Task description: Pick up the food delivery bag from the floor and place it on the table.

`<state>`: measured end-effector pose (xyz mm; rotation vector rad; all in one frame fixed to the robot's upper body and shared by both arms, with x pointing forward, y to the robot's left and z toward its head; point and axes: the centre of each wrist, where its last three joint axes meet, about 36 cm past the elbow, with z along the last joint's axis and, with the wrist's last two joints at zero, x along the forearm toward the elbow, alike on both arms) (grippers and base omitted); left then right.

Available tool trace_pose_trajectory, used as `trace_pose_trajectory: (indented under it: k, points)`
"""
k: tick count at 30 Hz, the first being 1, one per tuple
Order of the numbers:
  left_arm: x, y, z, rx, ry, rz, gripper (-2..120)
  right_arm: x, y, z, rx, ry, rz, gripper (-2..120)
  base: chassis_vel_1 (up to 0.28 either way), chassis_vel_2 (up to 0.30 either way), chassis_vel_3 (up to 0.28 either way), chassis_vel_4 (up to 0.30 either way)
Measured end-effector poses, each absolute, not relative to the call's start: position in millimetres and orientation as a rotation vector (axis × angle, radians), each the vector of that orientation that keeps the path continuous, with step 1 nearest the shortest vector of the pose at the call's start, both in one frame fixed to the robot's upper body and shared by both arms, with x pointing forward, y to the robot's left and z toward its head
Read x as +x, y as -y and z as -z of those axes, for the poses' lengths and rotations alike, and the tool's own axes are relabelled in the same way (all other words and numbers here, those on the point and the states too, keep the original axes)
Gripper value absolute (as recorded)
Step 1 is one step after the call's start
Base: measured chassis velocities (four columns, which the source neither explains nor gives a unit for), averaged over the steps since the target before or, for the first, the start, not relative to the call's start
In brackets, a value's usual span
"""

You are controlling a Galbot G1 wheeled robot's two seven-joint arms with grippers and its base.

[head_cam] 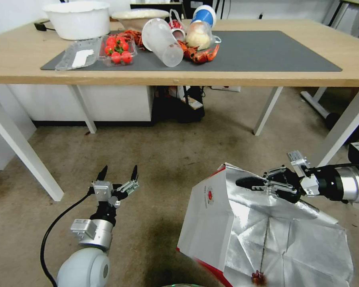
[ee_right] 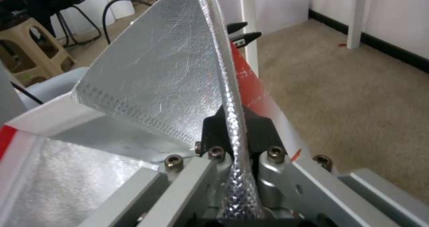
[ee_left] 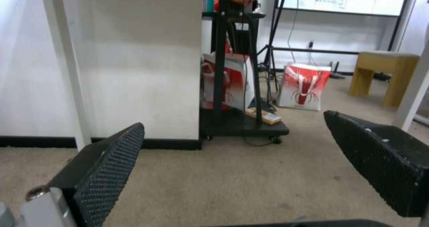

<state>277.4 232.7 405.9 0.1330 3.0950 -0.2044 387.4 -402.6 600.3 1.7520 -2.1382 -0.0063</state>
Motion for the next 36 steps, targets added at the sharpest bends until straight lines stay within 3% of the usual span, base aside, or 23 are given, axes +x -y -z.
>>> trace_pose_trajectory:
  k: [36]
  points:
    - [277.1,-232.8,-407.1,0.132,-3.094,0.213,100,392.7,407.8,-604.4,1.78,2.081,0.01,0,0.0,0.0,0.0,0.0]
